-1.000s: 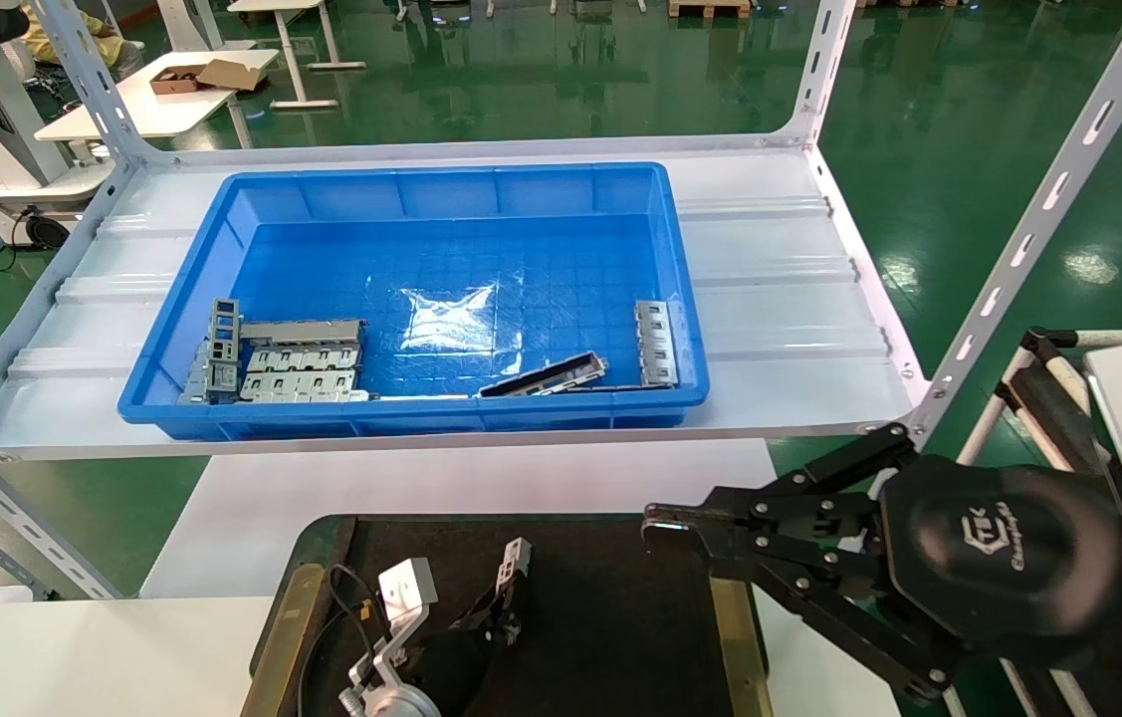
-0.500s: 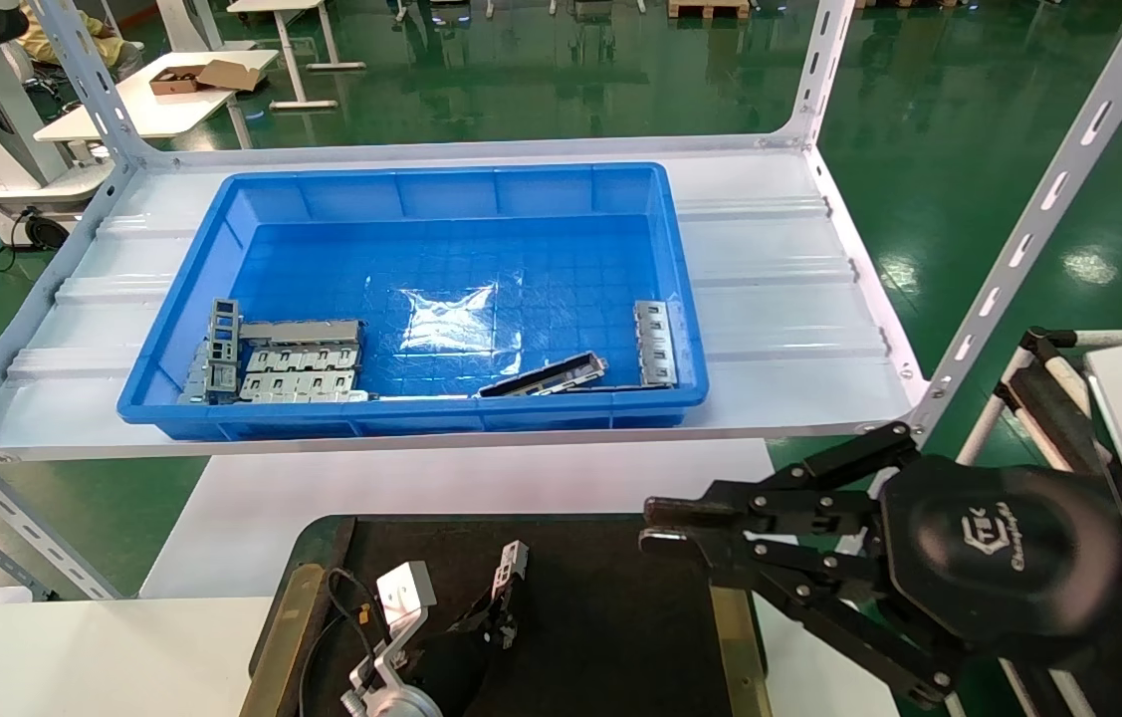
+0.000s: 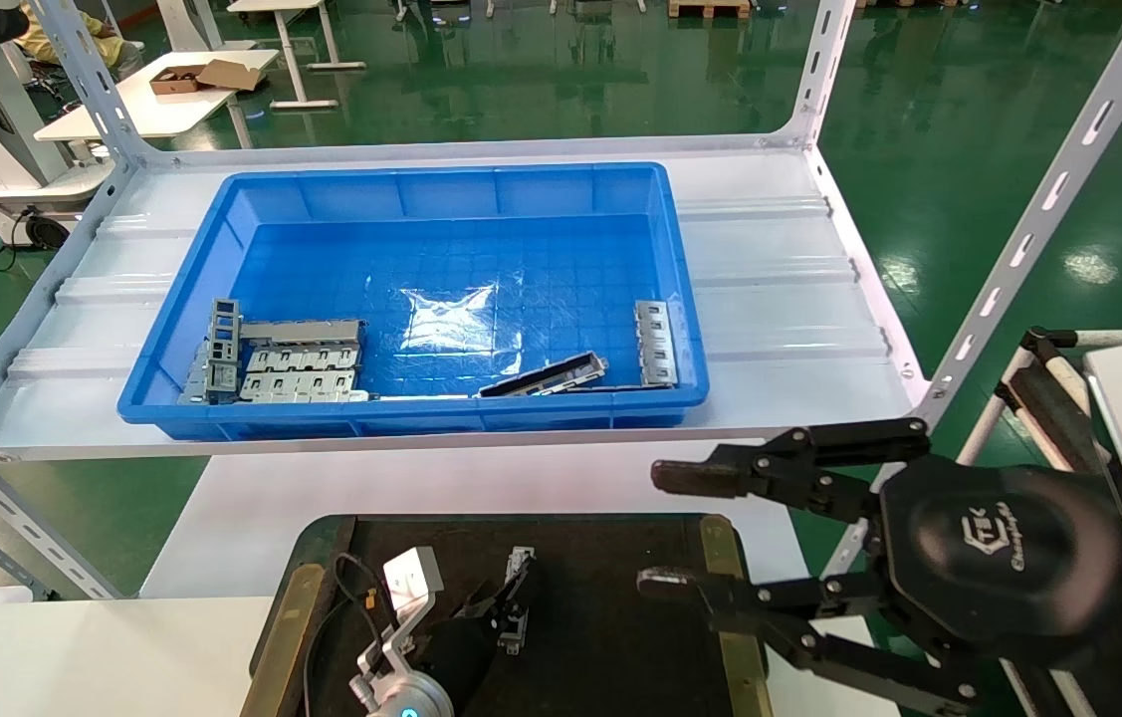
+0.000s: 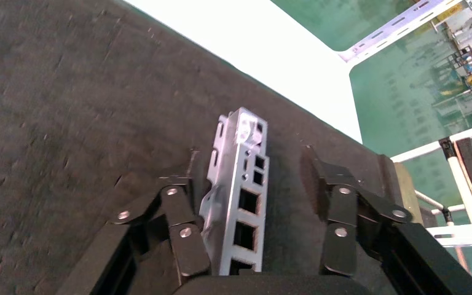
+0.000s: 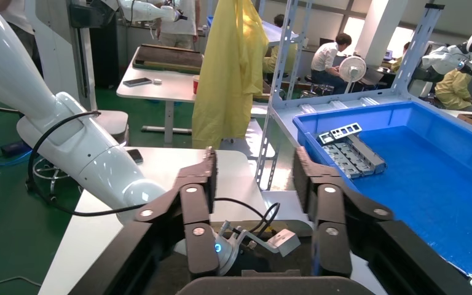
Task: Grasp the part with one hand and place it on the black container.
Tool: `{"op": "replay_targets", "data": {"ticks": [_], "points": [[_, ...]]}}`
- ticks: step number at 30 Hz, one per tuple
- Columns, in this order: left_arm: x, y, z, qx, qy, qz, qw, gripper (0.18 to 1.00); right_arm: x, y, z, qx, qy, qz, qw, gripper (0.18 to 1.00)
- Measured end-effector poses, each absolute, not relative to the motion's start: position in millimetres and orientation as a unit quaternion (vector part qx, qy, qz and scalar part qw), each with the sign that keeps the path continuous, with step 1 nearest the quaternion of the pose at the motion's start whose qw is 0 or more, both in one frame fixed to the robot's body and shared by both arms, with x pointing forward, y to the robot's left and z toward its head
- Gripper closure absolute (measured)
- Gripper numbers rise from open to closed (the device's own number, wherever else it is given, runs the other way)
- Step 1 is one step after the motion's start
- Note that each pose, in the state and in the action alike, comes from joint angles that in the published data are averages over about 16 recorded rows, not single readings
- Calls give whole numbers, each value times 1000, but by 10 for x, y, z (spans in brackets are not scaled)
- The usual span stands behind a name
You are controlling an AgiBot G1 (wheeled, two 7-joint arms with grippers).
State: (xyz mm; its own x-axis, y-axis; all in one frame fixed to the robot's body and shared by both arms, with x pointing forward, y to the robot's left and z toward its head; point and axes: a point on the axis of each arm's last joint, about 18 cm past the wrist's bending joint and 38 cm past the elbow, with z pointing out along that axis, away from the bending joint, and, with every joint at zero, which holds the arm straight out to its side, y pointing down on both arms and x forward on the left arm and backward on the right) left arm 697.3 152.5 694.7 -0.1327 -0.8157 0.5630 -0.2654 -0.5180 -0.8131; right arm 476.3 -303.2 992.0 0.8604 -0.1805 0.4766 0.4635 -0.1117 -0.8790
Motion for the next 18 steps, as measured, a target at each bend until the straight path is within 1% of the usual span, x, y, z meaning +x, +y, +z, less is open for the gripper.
{"op": "replay_targets", "data": {"ticks": [3, 6, 8, 13, 16, 18], "points": [[6955, 1555, 7001, -608, 451, -613, 226, 592, 4763, -3032, 9920, -704, -100, -244, 659, 716], [6917, 1602, 7068, -592, 471, -614, 226, 521, 4763, -3032, 9920, -704, -100, -244, 659, 657], [6877, 1638, 7119, -579, 486, -615, 225, 480, 4763, -3032, 9920, -704, -100, -244, 659, 603], [6725, 1721, 7255, -542, 529, -617, 215, 372, 4763, -3032, 9920, -704, -100, -244, 659, 487], [6608, 1749, 7351, -516, 554, -619, 209, 329, 4763, -3032, 9920, -704, -100, -244, 659, 413], [6532, 1758, 7417, -498, 570, -621, 206, 295, 4763, -3032, 9920, -704, -100, -244, 659, 383]]}}
